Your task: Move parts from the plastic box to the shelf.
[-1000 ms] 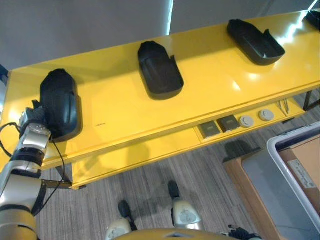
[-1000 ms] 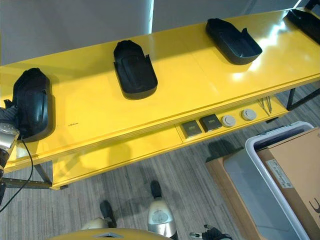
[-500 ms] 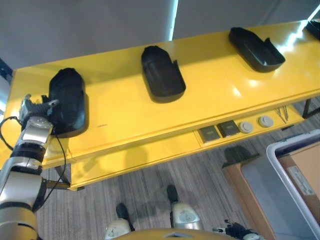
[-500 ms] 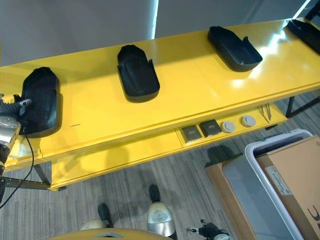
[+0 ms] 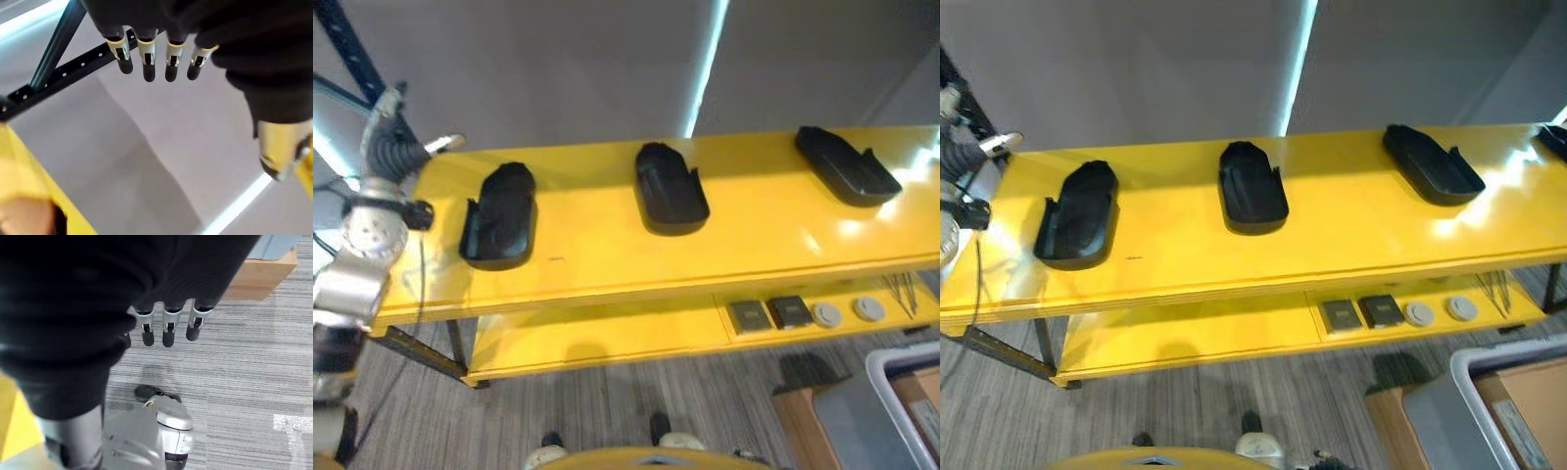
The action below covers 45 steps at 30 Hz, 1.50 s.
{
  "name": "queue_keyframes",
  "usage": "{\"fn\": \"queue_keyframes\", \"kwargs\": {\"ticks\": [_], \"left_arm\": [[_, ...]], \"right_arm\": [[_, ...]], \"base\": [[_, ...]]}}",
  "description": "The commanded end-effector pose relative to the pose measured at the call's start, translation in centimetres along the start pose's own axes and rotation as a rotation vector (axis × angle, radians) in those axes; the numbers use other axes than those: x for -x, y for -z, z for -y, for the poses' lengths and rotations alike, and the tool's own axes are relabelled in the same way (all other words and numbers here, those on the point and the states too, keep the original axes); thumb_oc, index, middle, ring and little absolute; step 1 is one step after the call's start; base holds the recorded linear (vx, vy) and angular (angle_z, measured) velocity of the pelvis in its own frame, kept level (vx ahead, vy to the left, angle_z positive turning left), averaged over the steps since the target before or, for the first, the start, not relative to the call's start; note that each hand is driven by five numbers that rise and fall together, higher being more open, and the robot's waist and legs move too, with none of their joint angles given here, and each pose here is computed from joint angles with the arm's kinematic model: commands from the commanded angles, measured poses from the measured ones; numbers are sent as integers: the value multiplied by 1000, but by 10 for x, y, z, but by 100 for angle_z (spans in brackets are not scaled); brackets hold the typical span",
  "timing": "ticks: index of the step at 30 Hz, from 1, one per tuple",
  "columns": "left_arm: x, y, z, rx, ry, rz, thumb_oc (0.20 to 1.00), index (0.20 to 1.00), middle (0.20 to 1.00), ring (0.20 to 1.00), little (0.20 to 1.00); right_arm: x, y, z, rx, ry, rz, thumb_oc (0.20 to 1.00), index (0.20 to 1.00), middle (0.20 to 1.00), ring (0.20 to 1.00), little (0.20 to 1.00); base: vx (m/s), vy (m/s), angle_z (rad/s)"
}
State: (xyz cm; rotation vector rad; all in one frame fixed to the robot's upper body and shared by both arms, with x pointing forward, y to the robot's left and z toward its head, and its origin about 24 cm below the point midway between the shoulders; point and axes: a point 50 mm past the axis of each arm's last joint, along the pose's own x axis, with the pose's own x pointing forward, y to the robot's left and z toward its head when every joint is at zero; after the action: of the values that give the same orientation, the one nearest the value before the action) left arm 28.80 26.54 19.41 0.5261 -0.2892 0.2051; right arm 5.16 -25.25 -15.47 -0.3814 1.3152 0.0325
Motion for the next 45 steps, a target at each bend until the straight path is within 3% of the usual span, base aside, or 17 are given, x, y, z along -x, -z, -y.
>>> {"fn": "queue_keyframes", "kwargs": {"ticks": [1,6,7,8,18,45], "left_arm": [[9,0,7,165,40,49,1000,1000,1000,1000,1000],[70,35,56,532,223,-42,1000,1000,1000,1000,1000],[79,38,63,578,248,-45,451,451,451,451,451],[83,40,67,614,263,-58,200,200,200,200,200],[73,42,77,595,203,-56,200,200,200,200,200],[60,112,89,450,-23,-355,200,200,200,200,200]], "right_arm": [[1,8,2,16,52,-23,1000,1000,1000,1000,1000],[2,20,-6,-49,73,-46,1000,1000,1000,1000,1000],[2,21,-5,-54,78,-50,1000,1000,1000,1000,1000],[2,21,-5,-56,79,-50,1000,1000,1000,1000,1000],[1,20,0,-33,82,-53,1000,1000,1000,1000,1000],[1,14,8,91,48,-40,1000,1000,1000,1000,1000]], "base": [[-1,8,17],[-41,-7,14],[-37,7,14],[-25,23,11],[2,3,-1],[2,-2,-4]]}}
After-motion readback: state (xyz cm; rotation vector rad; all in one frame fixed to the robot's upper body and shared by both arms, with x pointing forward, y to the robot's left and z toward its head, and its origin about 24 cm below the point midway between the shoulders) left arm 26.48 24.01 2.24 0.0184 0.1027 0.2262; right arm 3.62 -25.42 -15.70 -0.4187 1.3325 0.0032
